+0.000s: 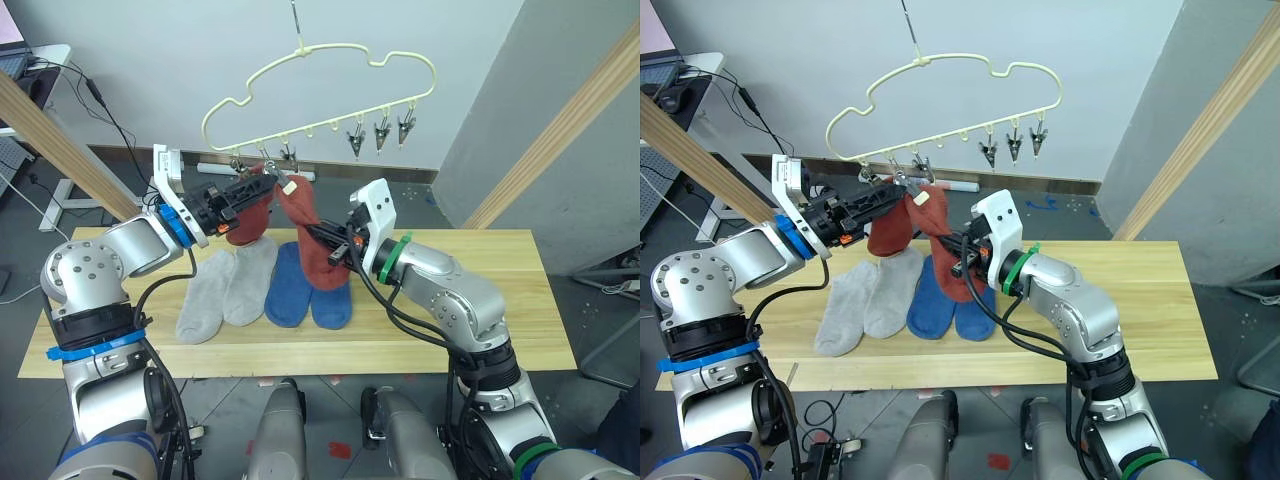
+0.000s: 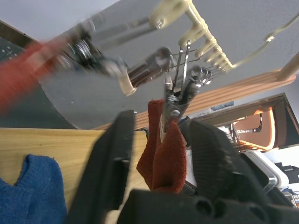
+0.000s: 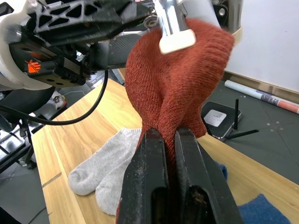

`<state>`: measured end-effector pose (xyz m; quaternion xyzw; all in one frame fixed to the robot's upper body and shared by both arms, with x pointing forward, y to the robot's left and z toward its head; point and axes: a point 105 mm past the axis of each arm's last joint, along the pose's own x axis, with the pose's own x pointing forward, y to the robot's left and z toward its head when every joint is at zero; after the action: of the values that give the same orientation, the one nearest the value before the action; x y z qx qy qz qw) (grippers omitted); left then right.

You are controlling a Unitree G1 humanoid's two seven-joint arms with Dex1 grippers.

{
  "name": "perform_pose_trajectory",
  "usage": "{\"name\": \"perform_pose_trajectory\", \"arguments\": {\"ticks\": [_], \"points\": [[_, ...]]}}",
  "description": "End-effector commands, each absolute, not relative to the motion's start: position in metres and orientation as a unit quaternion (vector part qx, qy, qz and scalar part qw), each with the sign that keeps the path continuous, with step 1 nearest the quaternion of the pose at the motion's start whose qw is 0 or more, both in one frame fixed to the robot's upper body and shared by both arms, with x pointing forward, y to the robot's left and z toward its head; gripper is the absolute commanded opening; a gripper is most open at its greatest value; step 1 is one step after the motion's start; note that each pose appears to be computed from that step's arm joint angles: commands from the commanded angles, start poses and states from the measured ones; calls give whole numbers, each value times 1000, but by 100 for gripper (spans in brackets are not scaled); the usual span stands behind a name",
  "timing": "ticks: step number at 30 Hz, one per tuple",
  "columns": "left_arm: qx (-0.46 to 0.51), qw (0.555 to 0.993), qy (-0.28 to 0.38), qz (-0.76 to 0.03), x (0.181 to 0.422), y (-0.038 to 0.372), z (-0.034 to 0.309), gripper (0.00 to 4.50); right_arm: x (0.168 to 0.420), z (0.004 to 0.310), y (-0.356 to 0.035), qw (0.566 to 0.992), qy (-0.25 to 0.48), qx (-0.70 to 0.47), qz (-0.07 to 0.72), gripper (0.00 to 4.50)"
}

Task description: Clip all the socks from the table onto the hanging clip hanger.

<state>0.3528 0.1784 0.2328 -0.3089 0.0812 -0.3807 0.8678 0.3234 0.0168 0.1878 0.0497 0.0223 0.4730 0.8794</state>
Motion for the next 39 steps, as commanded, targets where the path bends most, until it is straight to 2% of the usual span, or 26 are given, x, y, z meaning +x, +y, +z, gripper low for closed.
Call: {"name": "perform_pose_trajectory", "arguments": {"ticks": [1, 8, 11, 16, 20, 23, 26, 29, 39], "points": [[-256, 891, 24, -376, 344, 186, 257, 272, 317, 185, 30, 866, 41, 117, 484, 0], [-96, 947, -16, -307, 343, 187, 256, 272, 310, 190, 53, 804, 108, 294, 505, 0], [-64, 950, -29, -304, 340, 184, 252, 276, 315, 193, 55, 797, 120, 324, 496, 79], [-7, 954, -79, -289, 340, 174, 254, 276, 324, 176, 39, 840, 120, 249, 467, 247], [27, 950, -110, -291, 335, 160, 251, 276, 323, 164, 19, 867, 111, 195, 446, 247], [50, 950, -132, -278, 335, 154, 247, 276, 323, 166, -3, 890, 78, 150, 423, 247], [60, 952, -155, -258, 340, 151, 247, 215, 320, 174, -21, 905, 41, 101, 412, 253], [66, 951, -168, -252, 344, 146, 247, 121, 316, 182, -27, 909, 19, 77, 408, 253], [50, 953, -188, -232, 364, 133, 240, 121, 300, 220, -30, 894, -50, 39, 444, 253]]}}
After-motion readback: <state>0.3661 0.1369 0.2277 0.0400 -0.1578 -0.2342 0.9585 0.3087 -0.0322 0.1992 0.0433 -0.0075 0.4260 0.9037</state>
